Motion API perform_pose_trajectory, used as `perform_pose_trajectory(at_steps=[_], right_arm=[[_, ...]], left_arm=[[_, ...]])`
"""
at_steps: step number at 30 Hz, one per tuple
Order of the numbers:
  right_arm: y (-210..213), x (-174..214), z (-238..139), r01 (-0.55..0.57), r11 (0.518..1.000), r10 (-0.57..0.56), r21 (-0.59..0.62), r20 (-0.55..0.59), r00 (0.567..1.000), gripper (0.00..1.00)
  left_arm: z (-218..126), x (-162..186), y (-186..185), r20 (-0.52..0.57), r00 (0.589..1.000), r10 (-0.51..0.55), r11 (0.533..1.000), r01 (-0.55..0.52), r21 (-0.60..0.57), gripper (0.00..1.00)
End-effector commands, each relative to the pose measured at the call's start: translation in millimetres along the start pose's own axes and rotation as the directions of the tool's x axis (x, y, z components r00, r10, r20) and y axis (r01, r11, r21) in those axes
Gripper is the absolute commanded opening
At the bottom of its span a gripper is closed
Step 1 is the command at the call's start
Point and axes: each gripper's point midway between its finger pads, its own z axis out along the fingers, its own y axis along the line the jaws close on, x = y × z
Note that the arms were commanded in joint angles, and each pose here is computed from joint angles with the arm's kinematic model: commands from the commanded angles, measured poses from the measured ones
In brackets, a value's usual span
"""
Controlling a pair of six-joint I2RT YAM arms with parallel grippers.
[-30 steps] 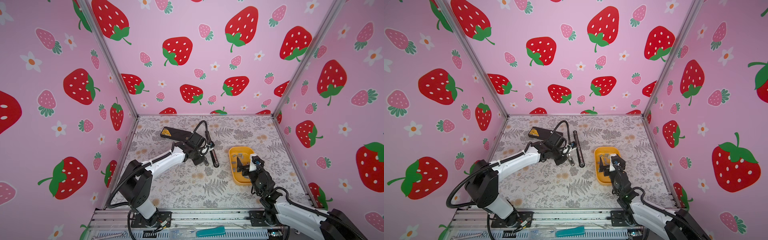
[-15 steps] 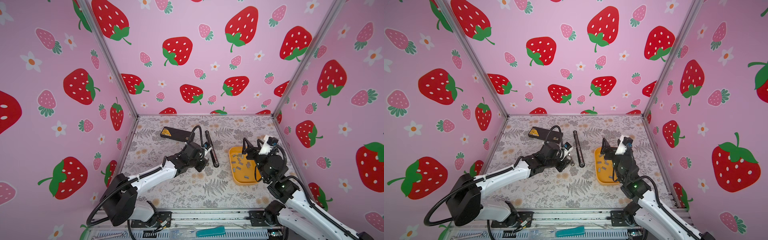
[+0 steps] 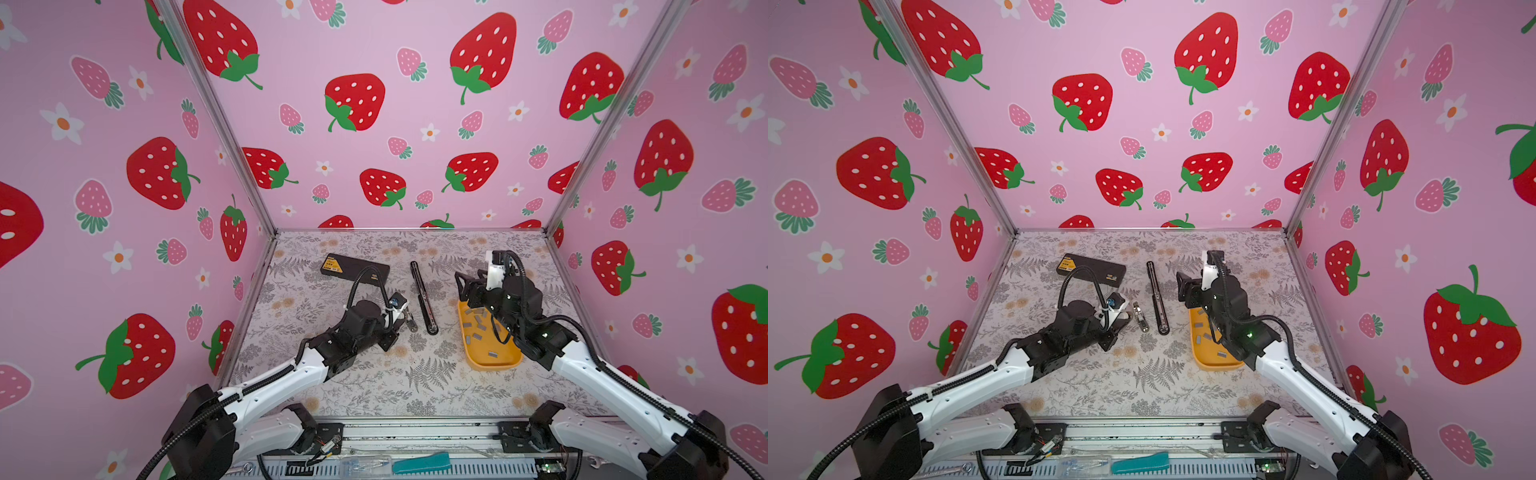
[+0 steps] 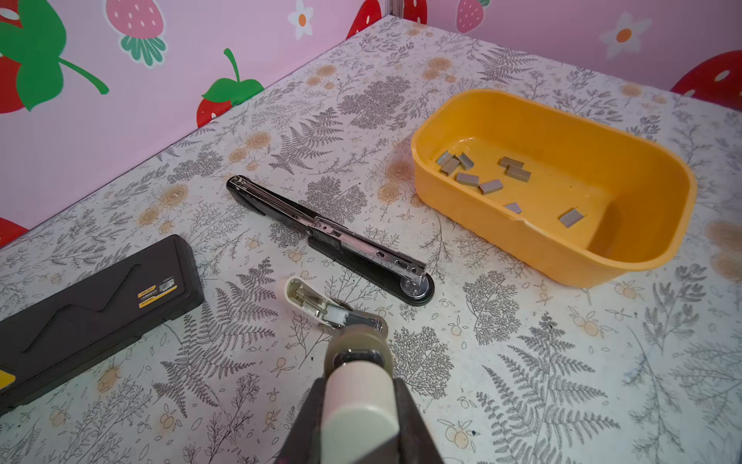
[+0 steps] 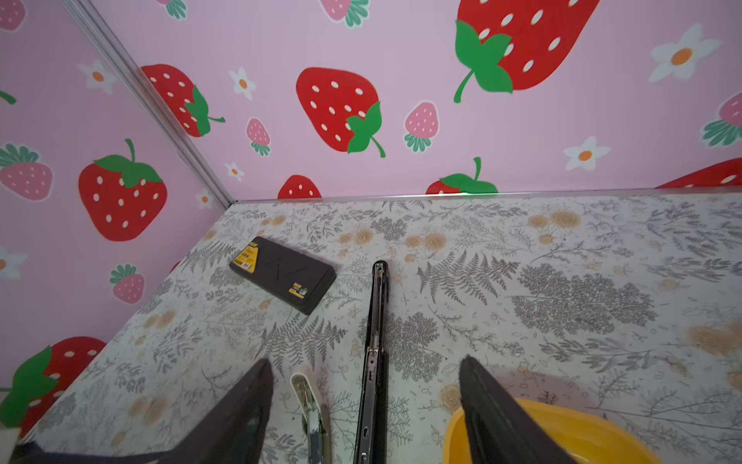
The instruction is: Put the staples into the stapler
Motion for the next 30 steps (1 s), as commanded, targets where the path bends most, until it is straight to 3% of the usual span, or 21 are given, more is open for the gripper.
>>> perform_pose_trajectory(at_steps=[1,14,30], right_arm=[[42.3,-12.3,-10.0,-0.032,0.976,0.045,-0.216,0.055,0.997,0.76],[83.4,51.0,0.6,-0.121,0.888,0.087,-0.443,-0.097,0.991,0.59],[99.0,78.9,18.1,-0.076,0.905,0.010,-0.418,-0.158,0.987,0.54]], left_arm=[[-6.8,-33.2,-12.9,0.111,0.992,0.067,0.994,-0.075,0.077,0.00],[-5.1,-35.1,-23.4,0.173,0.984,0.030,0.990,-0.054,0.133,0.00],[-12.2,-38.9,-22.3,0.182,0.983,0.014,0.990,-0.040,0.138,0.00]])
